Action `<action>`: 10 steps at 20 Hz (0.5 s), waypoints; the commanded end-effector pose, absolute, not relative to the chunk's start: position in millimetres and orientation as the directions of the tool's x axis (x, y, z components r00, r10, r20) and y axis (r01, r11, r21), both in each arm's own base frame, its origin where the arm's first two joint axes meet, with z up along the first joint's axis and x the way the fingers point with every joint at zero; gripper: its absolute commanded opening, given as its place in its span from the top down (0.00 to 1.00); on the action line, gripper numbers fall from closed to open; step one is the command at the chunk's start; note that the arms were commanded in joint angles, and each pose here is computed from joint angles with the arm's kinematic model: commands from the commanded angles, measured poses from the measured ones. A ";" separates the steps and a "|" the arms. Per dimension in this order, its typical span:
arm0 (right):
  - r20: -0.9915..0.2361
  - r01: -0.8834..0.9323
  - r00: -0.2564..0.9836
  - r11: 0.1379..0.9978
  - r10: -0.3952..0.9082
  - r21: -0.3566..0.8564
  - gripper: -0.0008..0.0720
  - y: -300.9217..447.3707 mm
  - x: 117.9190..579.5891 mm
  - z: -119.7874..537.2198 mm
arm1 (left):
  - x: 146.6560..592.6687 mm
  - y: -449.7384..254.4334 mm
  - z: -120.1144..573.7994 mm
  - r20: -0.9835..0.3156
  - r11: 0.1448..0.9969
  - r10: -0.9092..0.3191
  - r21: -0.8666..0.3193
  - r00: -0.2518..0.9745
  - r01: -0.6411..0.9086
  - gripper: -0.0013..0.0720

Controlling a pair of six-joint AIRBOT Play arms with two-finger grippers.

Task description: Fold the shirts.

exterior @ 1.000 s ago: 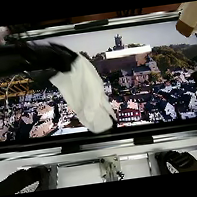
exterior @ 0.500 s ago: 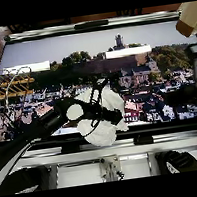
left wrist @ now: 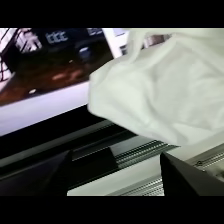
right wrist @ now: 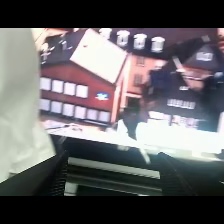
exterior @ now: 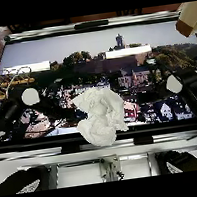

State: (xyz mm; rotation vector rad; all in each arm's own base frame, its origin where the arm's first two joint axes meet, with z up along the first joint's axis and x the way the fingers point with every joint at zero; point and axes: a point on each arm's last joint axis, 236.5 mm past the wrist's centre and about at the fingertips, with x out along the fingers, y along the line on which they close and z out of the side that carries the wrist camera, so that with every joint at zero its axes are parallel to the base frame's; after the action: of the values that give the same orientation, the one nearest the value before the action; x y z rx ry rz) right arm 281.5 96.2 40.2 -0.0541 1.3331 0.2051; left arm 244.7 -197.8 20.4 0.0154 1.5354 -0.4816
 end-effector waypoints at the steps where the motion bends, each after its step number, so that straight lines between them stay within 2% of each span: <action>1: -0.955 -0.196 0.106 0.947 0.278 0.254 0.08 141.6 279.5 17.5 | 217.5 -175.0 -23.4 -0.935 0.922 -0.341 -0.353 -0.103 0.161 0.11; 5: -0.927 -0.179 0.084 0.920 0.366 0.348 0.08 165.4 284.1 12.4 | 210.4 -208.5 -68.2 -0.876 0.873 -0.478 -0.482 -0.062 0.070 0.08; 10: -0.923 -0.177 0.094 0.919 0.373 0.353 0.08 167.2 287.2 12.2 | 209.6 -225.4 -105.4 -0.874 0.873 -0.484 -0.486 -0.046 0.043 0.08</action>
State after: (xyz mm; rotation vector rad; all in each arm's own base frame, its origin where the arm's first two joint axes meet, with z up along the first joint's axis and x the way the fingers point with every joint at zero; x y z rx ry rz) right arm 285.8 159.9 11.9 0.1361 1.4235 0.3923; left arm 204.1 -214.5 -85.8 -0.3075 1.6050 -0.4607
